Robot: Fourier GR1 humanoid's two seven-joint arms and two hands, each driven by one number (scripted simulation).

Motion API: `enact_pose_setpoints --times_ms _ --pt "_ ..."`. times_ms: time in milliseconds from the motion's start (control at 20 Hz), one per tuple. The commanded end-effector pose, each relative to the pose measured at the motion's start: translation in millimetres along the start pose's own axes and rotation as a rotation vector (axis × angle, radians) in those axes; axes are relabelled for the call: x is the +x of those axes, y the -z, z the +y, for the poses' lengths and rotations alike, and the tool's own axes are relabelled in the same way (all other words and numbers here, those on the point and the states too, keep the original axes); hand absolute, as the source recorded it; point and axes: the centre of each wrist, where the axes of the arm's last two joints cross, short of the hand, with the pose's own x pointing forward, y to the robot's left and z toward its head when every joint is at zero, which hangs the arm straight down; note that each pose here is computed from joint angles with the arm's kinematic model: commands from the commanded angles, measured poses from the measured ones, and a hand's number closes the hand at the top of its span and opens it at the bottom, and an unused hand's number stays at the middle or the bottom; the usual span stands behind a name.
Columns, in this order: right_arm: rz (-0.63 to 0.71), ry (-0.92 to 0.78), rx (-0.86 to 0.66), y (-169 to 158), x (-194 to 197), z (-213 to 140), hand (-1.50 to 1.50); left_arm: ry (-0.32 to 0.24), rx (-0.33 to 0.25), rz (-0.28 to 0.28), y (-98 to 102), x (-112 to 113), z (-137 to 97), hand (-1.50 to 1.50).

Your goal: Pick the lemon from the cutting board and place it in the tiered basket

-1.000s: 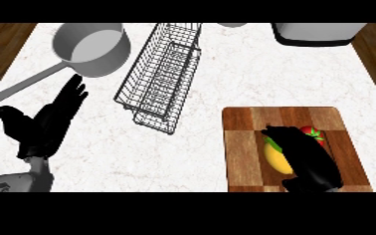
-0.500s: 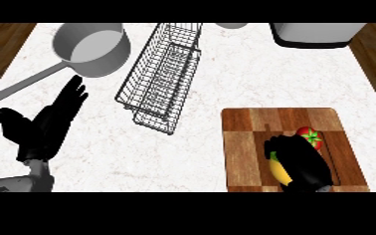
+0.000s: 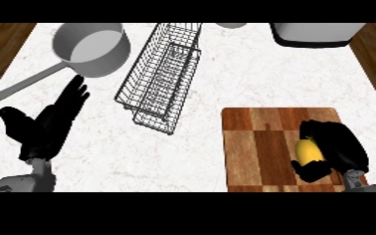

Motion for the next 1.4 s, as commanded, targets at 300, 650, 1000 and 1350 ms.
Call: enact_pose_setpoints --times_ms 300,650,1000,1350 --pt "-0.09 0.37 -0.49 -10.6 15.4 -64.6 1.5 0.01 0.019 0.003 2.1 5.6 -1.1 0.0" --pt "-0.271 0.524 -0.623 -52.5 44.3 -126.3 1.5 0.005 0.013 -0.001 8.6 -4.4 2.0 0.0" --pt "-0.336 0.558 -0.558 -64.3 108.2 -167.0 1.5 -0.005 -0.004 0.01 -2.4 -13.3 10.3 0.0" --pt "-0.379 0.56 -0.543 -55.9 194.8 -206.6 1.5 0.009 -0.011 -0.01 -10.9 -4.5 -1.0 0.0"
